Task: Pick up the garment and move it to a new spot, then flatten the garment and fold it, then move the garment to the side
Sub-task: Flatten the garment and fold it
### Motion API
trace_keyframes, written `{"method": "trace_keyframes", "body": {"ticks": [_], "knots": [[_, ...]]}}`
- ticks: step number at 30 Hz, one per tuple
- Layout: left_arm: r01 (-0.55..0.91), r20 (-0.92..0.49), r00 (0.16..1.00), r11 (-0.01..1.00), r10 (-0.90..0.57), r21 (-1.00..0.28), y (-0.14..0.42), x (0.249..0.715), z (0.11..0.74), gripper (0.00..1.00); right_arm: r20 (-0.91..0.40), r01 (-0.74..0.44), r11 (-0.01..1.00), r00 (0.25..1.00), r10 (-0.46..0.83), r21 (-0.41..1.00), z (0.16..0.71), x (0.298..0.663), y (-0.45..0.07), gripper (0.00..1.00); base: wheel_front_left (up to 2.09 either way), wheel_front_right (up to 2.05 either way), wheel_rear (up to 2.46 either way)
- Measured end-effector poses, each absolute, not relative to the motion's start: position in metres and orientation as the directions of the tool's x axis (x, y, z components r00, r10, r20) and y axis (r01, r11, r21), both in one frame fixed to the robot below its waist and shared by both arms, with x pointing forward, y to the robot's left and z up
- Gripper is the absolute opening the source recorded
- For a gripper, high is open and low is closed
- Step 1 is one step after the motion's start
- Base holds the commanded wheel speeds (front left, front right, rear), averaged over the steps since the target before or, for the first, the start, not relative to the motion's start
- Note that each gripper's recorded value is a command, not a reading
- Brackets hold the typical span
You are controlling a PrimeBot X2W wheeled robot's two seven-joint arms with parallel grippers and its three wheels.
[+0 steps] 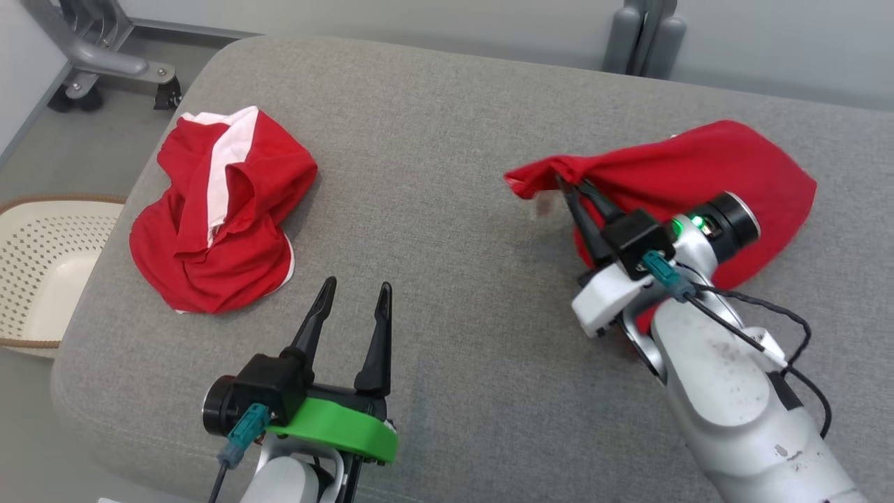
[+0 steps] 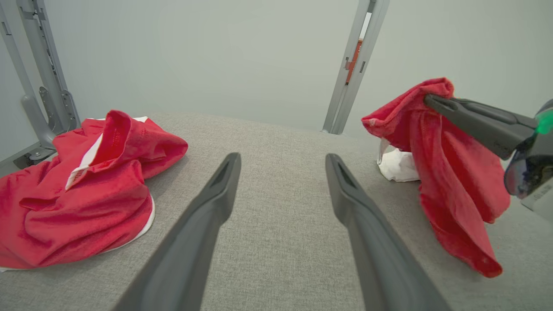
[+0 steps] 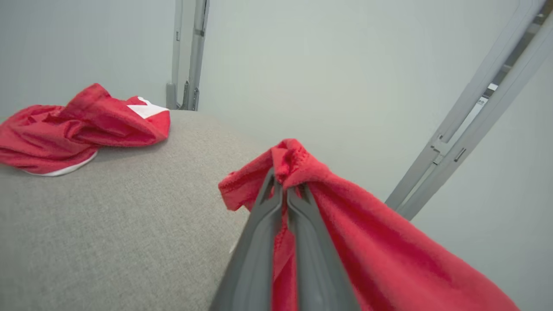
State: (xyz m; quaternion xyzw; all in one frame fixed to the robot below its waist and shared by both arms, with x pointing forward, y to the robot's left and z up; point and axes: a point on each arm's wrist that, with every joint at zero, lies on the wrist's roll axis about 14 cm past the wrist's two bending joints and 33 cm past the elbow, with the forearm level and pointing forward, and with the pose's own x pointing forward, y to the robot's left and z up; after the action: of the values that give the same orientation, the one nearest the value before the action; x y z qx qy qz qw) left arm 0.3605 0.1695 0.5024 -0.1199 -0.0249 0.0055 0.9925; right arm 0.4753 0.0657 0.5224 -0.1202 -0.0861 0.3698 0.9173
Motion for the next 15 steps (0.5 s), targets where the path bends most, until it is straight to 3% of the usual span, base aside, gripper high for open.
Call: {"method": "trace_keyframes", "body": {"ticks": [6, 11, 15], "knots": [[-0.017, 0.057, 0.998, 0.97, 0.031, -0.241, 0.172, 0.351, 0.505, 1.0, 0.331, -0.674, 0.672, 0.587, 0.739, -0.305, 0.636, 0.463, 0.097, 0.0, 0.0, 0.0, 0.0], [-0.02, 0.08, 0.996, 0.972, 0.04, -0.236, 0.174, 0.344, 0.511, 1.0, 0.627, -0.655, 0.719, 0.464, 0.626, -0.232, 0.766, 0.445, 0.081, 0.0, 0.0, 0.0, 0.0], [-0.008, 0.089, 0.996, 0.972, 0.03, -0.235, 0.17, 0.346, 0.514, 1.0, 0.724, -0.619, 0.774, 0.475, 0.5, -0.129, 0.805, 0.449, 0.038, 0.0, 0.0, 0.0, 0.0]]}}
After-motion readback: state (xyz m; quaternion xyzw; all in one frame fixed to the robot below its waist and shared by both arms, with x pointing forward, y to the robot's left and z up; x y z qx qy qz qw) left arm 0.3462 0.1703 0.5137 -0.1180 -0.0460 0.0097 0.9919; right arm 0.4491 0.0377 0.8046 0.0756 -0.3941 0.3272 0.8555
